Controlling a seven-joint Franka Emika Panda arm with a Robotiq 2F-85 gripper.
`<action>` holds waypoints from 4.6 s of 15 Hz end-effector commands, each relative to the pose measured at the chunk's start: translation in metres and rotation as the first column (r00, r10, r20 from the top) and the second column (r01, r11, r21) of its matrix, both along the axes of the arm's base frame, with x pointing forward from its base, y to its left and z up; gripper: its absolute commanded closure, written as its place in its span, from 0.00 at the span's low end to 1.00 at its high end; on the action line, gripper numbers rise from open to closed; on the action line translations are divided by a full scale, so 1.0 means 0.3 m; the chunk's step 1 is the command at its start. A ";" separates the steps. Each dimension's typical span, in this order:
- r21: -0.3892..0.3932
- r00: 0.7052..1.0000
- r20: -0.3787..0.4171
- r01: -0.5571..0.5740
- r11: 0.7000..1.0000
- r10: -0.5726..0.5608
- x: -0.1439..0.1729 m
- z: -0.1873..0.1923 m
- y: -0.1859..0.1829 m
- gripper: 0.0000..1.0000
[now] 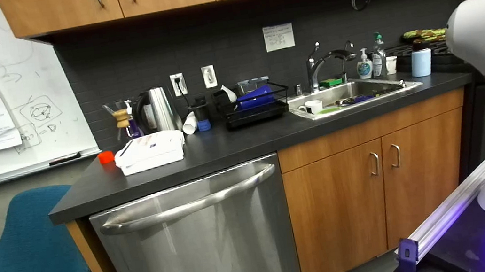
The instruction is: Open the third cupboard door from the left
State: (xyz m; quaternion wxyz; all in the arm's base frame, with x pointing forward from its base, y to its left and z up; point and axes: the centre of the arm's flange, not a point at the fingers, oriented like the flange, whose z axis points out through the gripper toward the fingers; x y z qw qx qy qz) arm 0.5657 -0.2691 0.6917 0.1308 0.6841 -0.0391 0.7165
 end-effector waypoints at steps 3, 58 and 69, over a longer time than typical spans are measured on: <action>-0.008 0.999 0.035 0.022 1.000 -0.021 0.024 -0.109 -0.001 0.00; -0.123 0.990 0.015 -0.135 0.983 0.138 -0.713 0.036 0.720 0.97; -0.152 0.977 0.045 -0.197 0.969 0.206 -0.786 0.046 1.010 0.97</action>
